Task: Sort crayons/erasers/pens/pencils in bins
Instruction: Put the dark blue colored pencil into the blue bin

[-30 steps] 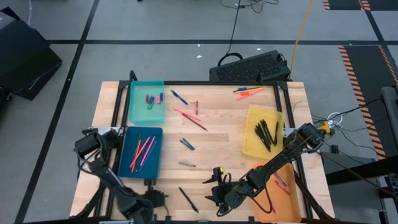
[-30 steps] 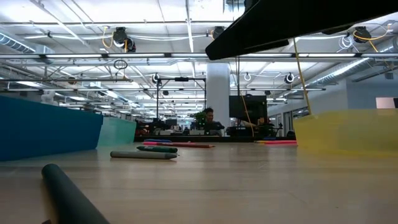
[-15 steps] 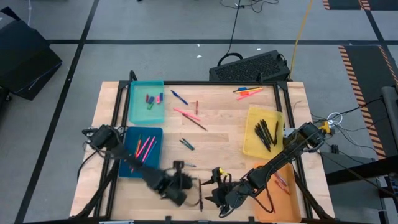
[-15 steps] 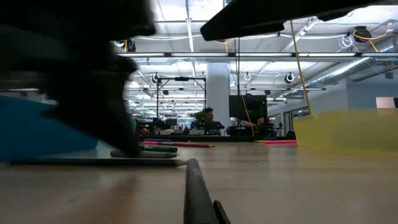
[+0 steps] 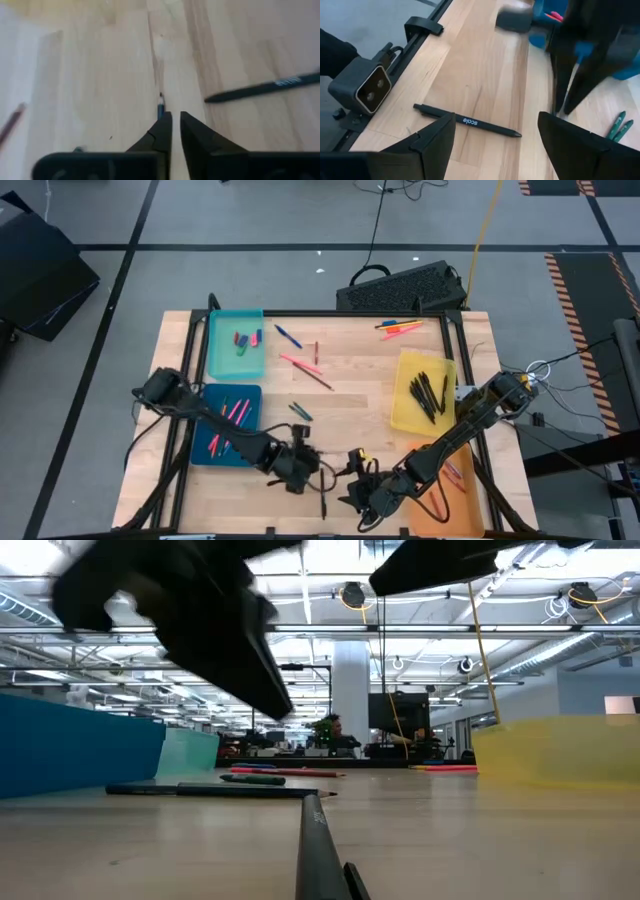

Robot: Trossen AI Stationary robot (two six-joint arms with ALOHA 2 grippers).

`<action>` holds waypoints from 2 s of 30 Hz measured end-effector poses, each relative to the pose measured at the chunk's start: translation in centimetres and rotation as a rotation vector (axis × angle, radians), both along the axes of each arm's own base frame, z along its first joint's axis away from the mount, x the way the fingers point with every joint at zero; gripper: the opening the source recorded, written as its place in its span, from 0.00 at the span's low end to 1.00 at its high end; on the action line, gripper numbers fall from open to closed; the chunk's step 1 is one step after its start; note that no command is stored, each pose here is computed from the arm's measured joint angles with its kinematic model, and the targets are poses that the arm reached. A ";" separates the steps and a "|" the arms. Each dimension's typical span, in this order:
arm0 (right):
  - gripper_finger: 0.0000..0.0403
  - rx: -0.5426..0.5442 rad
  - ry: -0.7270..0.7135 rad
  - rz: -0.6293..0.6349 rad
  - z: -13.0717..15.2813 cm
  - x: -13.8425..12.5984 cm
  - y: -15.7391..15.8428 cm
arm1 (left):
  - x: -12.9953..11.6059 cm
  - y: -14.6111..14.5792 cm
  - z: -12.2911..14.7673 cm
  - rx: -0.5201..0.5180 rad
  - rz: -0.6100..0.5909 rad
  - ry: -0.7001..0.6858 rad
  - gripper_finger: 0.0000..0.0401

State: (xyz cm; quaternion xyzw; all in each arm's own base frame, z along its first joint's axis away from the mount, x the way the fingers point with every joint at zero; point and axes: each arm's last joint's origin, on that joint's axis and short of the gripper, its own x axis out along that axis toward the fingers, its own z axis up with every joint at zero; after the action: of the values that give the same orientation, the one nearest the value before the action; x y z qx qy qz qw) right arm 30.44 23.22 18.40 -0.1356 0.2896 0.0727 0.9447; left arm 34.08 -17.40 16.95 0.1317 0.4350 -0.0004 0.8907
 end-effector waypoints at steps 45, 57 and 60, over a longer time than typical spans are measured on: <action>0.68 0.059 0.020 -0.093 4.0 -1.1 -2.8 | 3.8 3.8 -5.3 -0.171 0.091 0.098 0.02; 0.68 0.085 0.058 -0.117 3.8 -1.7 -2.5 | 3.1 4.9 4.8 -0.187 0.158 -0.035 0.01; 0.68 0.090 0.080 -0.127 3.6 -2.0 -2.4 | 1.2 5.2 8.1 -0.190 0.206 -0.073 0.00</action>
State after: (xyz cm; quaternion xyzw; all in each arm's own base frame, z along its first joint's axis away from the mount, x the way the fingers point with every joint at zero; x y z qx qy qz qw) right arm 28.39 20.81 22.03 -0.0711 0.3315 0.0308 0.9403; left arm 35.26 -12.20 25.08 0.0014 0.4114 0.0546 0.9098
